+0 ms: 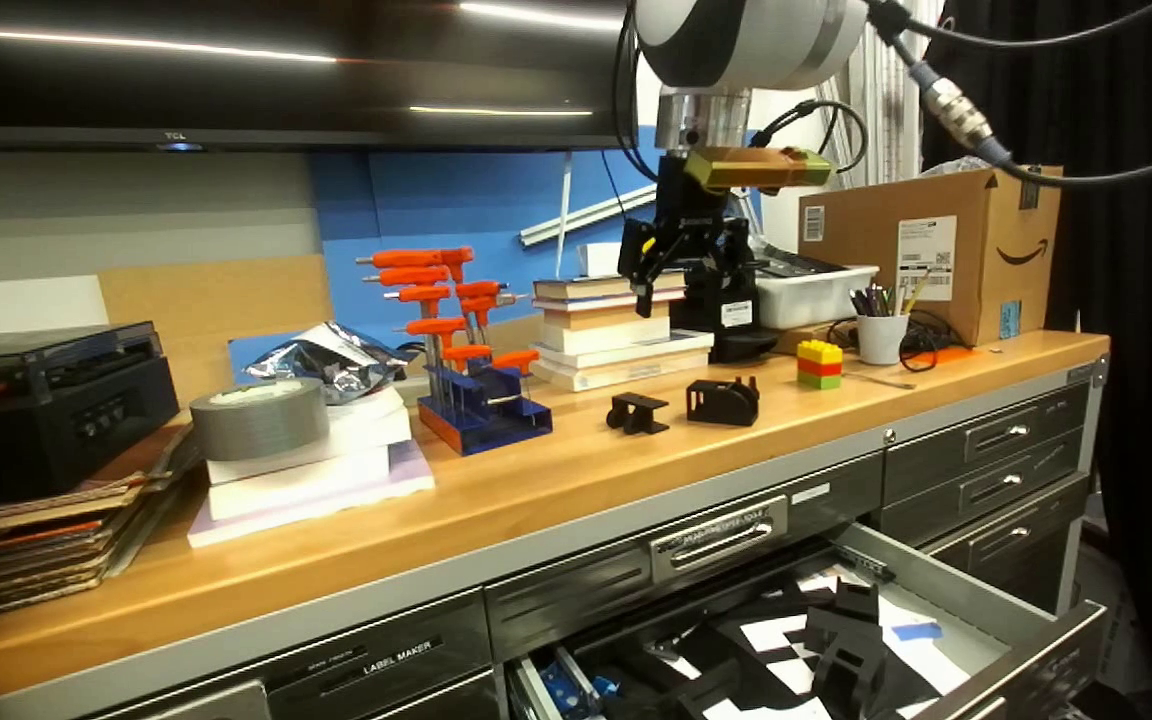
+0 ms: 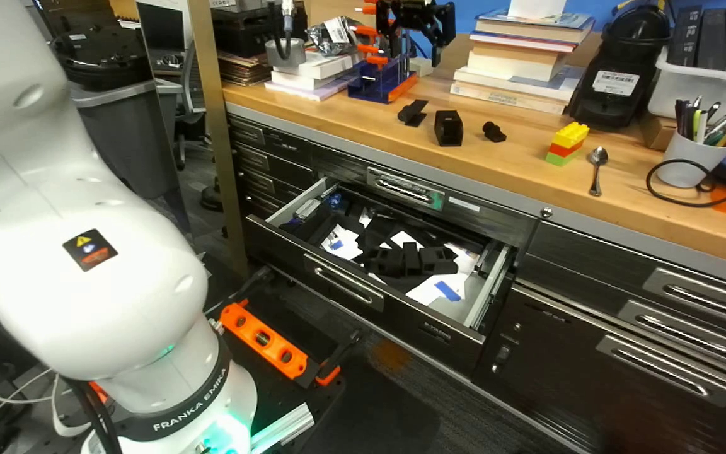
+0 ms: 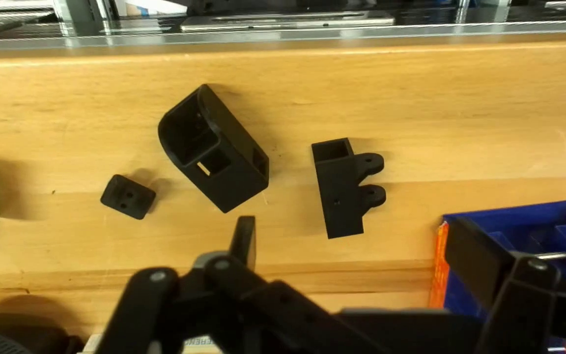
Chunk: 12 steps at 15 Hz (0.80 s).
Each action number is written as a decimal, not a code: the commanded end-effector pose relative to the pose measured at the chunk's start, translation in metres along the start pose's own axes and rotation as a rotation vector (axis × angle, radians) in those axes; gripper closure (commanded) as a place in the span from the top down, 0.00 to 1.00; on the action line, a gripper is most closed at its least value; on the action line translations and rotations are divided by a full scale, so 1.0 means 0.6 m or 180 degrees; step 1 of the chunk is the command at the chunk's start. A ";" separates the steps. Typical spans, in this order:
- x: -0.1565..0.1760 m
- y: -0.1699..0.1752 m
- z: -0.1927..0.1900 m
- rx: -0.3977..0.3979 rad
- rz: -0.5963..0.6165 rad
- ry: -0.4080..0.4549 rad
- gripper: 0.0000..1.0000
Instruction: Pick up the black objects from the base top and put them in the open drawer and then close the drawer
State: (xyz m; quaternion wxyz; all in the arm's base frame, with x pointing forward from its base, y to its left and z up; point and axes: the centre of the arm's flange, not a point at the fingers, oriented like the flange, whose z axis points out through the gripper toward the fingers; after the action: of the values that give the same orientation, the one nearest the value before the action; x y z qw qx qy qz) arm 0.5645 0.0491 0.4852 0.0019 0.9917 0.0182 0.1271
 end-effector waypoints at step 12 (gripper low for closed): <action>0.090 -0.025 0.136 0.0260 -0.0475 -0.0801 1.00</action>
State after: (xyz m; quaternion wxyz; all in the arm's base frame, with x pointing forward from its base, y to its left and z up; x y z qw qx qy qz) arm 0.6217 0.0637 0.4199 -0.0098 0.9962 0.0859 0.0120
